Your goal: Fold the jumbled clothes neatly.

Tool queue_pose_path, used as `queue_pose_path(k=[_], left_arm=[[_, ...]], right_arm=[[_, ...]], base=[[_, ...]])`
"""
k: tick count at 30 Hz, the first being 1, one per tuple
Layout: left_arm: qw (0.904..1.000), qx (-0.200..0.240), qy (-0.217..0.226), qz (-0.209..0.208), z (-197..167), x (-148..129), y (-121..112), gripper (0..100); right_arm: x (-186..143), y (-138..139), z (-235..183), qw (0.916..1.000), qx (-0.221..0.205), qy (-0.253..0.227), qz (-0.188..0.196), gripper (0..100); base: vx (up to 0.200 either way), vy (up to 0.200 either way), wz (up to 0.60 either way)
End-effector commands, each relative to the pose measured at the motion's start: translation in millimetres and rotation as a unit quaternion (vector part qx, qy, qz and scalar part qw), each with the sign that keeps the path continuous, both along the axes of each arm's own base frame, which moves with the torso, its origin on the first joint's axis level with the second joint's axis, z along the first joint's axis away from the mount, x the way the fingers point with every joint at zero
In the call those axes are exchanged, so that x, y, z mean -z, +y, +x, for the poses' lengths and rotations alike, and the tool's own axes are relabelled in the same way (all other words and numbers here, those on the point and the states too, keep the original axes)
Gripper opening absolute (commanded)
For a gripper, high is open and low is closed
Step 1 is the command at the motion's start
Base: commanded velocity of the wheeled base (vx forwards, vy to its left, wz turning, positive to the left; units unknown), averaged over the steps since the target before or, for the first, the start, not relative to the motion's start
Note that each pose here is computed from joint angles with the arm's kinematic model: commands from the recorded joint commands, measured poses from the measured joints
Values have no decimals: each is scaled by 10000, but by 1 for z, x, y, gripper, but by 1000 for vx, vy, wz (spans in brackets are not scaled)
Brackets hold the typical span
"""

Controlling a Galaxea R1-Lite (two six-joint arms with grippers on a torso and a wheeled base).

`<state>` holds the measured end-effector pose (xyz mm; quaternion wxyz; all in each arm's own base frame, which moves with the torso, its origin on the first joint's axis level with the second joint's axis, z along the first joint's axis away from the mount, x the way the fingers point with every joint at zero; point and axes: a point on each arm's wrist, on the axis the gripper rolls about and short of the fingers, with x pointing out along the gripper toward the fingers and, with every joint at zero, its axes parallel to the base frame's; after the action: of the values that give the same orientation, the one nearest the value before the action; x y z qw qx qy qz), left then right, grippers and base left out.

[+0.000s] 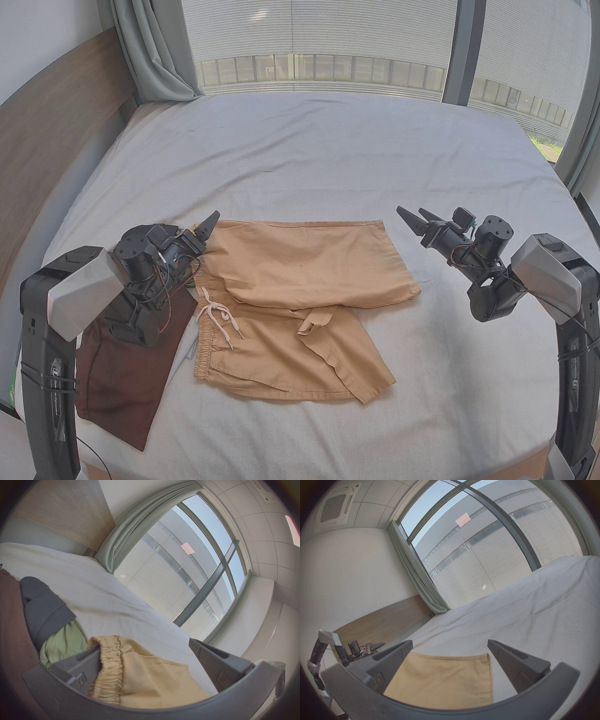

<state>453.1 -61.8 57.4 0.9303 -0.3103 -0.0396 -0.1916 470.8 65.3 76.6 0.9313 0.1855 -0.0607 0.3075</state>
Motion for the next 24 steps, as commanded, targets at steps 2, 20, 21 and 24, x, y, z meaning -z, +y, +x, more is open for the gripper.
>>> queue_pose_path(k=[2,20,21,24], left_arm=[[9999,-9,111,11,-3,4,1,100],[9977,148,481,445,-90,-39,20,100],[9967,308,472,585,-103,-44,22,100],[9939,646,481,747,-122,-50,26,100]], right_arm=[[2,3,-14,9999,-27,51,-130,100],[5,3,-75,9980,-153,534,-298,100],[0,10,-85,9976,-237,526,-391,100],[-5,14,-100,9967,-316,531,-534,100]], base=[[0,0,0],[0,0,0],[0,0,0],[0,0,0]])
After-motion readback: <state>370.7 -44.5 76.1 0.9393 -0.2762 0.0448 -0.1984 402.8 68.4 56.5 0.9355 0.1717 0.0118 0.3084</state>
